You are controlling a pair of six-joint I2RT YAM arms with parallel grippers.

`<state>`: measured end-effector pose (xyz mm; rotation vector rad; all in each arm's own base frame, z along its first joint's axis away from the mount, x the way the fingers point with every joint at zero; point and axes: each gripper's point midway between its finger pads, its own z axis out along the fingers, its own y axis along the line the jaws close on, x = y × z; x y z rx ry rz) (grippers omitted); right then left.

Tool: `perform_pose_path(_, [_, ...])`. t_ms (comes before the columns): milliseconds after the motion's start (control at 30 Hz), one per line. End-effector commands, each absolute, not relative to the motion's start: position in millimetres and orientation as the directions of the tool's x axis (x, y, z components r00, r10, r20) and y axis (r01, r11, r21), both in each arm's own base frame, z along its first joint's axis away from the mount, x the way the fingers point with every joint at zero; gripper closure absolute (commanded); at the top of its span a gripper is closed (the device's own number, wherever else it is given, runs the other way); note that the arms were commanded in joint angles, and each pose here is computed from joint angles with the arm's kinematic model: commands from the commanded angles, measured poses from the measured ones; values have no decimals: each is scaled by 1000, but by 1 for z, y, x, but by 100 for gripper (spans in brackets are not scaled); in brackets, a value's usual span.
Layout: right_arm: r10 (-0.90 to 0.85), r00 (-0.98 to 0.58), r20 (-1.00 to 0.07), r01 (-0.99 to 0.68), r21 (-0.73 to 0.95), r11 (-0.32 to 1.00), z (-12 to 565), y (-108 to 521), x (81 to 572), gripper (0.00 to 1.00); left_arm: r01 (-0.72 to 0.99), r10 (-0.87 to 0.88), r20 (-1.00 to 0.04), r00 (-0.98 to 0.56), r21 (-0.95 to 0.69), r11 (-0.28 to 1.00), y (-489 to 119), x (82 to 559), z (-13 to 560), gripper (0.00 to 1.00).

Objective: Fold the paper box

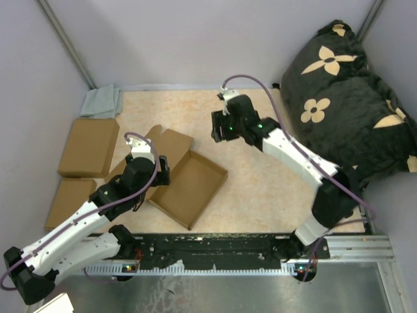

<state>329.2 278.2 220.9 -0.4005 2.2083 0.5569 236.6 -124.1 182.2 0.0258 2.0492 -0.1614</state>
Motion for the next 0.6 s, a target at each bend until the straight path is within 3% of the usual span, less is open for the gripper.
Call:
perform_pose_path(0, [-324, -588, -741, -587, 116, 801, 184, 298, 365, 43, 63, -71, -886, -458, -112, 992, -121, 239, 181, 15])
perform_pose_path(300, [-434, -591, -680, -707, 177, 685, 148, 335, 365, 45, 56, -73, -887, -455, -111, 992, -120, 240, 181, 15])
perform_pose_path(567, [-505, -592, -628, -732, 157, 662, 115, 350, 356, 46, 54, -72, -884, -462, -110, 992, -120, 243, 179, 15])
